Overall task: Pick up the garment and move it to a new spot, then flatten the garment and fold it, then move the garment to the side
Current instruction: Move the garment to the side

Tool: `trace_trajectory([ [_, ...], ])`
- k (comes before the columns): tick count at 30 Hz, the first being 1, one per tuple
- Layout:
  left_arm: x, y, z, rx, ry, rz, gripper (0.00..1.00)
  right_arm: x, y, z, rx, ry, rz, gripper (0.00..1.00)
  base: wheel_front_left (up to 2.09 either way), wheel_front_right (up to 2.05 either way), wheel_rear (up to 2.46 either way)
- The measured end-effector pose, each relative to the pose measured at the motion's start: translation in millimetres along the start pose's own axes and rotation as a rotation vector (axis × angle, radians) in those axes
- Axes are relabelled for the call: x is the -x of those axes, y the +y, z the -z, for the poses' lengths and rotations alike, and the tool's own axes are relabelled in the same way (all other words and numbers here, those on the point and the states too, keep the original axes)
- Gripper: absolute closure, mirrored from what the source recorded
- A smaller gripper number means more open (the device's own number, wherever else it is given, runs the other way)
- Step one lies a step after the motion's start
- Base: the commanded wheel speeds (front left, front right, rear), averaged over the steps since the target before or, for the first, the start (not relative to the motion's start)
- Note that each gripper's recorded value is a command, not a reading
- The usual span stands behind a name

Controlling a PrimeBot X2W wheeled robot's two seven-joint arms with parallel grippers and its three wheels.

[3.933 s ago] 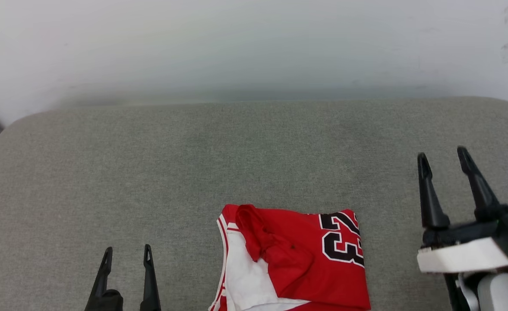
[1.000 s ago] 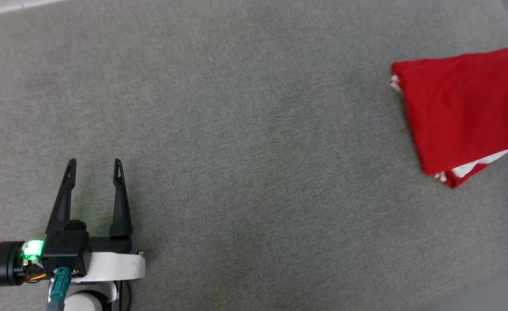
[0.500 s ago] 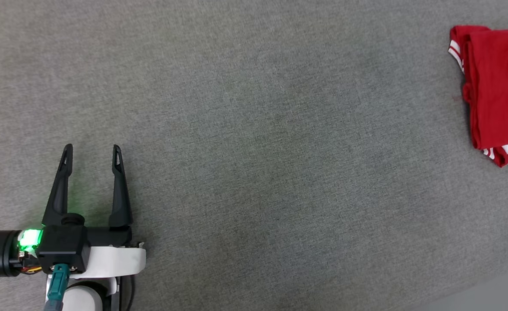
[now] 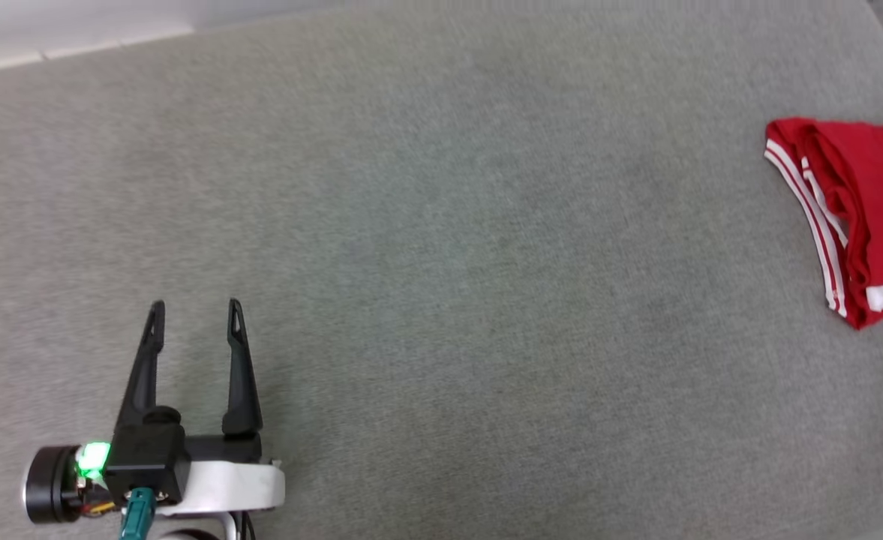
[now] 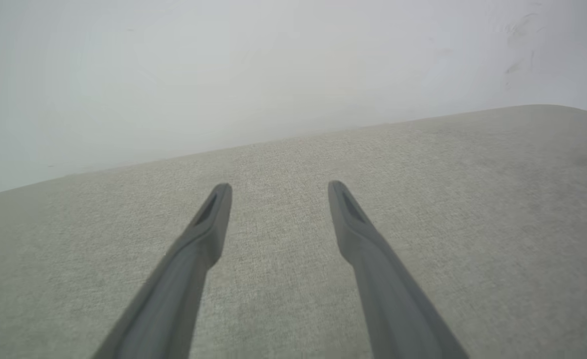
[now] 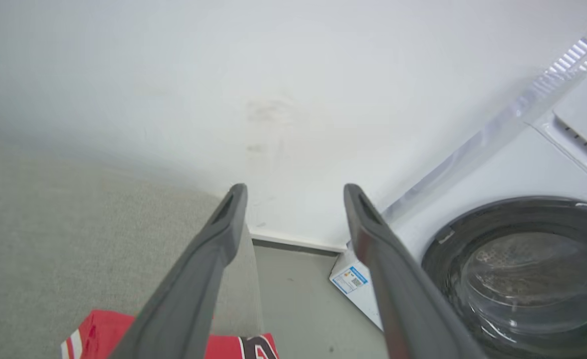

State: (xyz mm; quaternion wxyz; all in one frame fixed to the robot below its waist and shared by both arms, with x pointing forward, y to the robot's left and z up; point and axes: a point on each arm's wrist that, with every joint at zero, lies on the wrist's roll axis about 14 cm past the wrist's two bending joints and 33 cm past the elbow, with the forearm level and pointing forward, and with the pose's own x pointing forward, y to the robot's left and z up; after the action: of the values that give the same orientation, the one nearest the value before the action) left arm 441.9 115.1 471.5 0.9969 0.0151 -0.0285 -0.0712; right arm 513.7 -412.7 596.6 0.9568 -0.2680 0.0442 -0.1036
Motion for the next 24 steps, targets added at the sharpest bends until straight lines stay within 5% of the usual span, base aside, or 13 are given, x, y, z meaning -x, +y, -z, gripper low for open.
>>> trace_trajectory([
  [13, 49.2, 27.1, -32.7, -0.018, -0.033, -0.115, 0.0, 55.2, 124.3, -121.0, -0.254, -0.491, -0.169, 0.0, 0.0, 0.0, 0.0],
  [24, 87.5, 41.9, -45.8, -0.028, -0.046, -0.177, 0.0, 128.4, 186.0, -94.4, -0.462, -0.423, -0.242, 0.0, 0.0, 0.0, 0.0],
])
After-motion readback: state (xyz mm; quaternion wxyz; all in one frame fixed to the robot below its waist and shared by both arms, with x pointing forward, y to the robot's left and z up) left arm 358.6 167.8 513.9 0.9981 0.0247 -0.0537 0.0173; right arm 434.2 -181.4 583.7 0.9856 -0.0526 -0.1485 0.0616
